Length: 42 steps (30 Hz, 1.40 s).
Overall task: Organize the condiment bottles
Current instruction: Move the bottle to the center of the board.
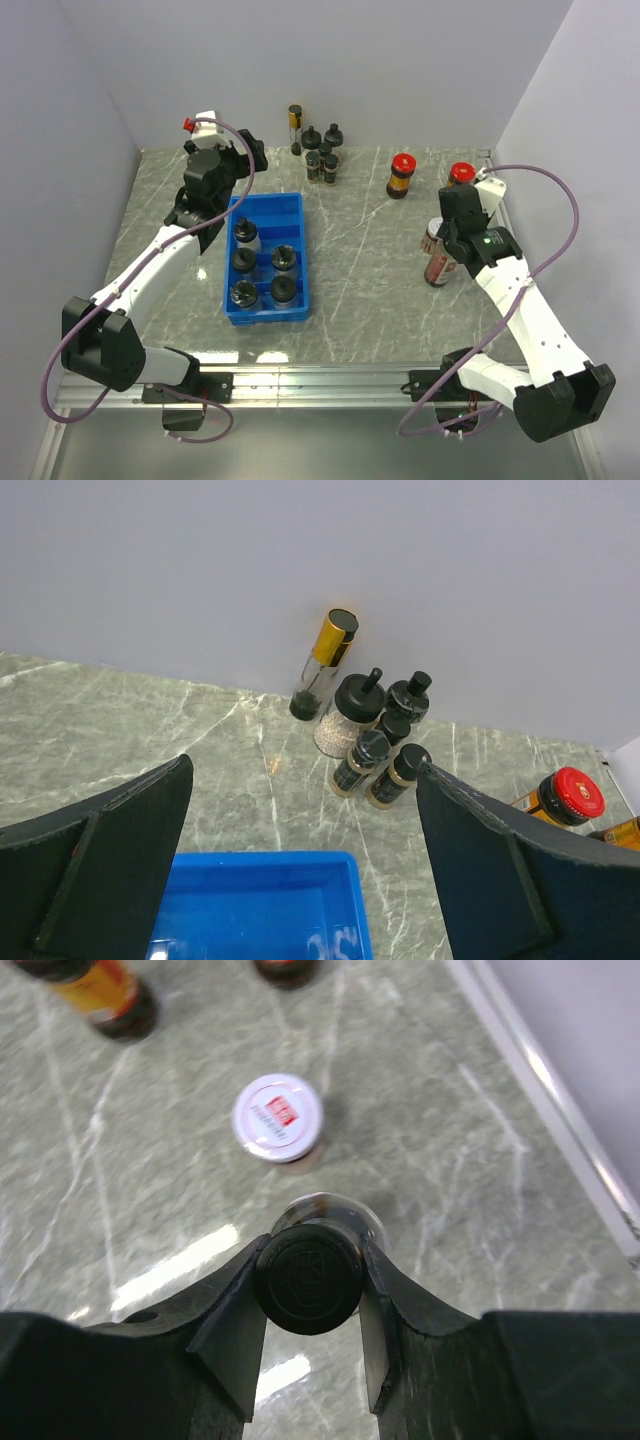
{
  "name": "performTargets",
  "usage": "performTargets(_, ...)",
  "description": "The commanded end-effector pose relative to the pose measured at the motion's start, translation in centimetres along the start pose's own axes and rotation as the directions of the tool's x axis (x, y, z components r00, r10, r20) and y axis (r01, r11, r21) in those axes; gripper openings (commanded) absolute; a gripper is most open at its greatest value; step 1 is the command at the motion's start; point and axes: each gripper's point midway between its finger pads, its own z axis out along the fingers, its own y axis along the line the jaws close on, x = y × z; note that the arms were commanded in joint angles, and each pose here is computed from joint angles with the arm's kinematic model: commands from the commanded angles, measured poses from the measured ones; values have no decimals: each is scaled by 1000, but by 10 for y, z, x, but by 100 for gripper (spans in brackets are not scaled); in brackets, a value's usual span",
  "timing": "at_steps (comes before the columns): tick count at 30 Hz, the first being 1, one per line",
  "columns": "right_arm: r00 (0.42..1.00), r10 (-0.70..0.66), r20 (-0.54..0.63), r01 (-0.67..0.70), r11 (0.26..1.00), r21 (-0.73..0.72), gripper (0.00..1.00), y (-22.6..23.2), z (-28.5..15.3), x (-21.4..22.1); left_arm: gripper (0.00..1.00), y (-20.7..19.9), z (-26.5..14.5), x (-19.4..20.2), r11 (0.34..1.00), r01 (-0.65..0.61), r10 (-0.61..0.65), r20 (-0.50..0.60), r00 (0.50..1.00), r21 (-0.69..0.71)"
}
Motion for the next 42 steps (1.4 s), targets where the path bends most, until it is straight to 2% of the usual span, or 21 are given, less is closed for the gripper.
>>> performTargets(1, 980, 118, 160, -129, 990, 64, 2, -19, -10, -49, 99, -12, 0, -28, 999, 32, -35, 68, 997, 41)
performTargets(5, 973, 143, 180, -164, 980, 110, 1, -35, -3, -58, 99, -12, 0, -29, 999, 28, -31, 71, 997, 40)
performTargets(19, 948, 223, 229, -253, 961, 112, 0, -46, 51, -99, 99, -14, 1, -28, 998, 34, -37, 67, 997, 48)
performTargets(27, 935, 241, 262, -269, 960, 74, 0, -37, 81, -135, 99, -11, -1, -28, 999, 26, -28, 67, 997, 35)
performTargets(32, 951, 224, 215, -242, 968, 59, 0, -23, 112, -140, 99, -10, 0, -27, 999, 23, -25, 63, 998, 34)
performTargets(38, 946, 228, 229, -250, 965, 74, 0, -22, 127, -154, 99, -11, 1, -29, 999, 22, -24, 70, 997, 33)
performTargets(39, 945, 228, 234, -252, 965, 75, 0, -22, 127, -156, 99, -10, 1, -28, 999, 19, -21, 67, 997, 30)
performTargets(42, 945, 228, 236, -251, 965, 71, 9, -23, 125, -157, 99, -10, 1, -27, 999, 23, -25, 65, 998, 29)
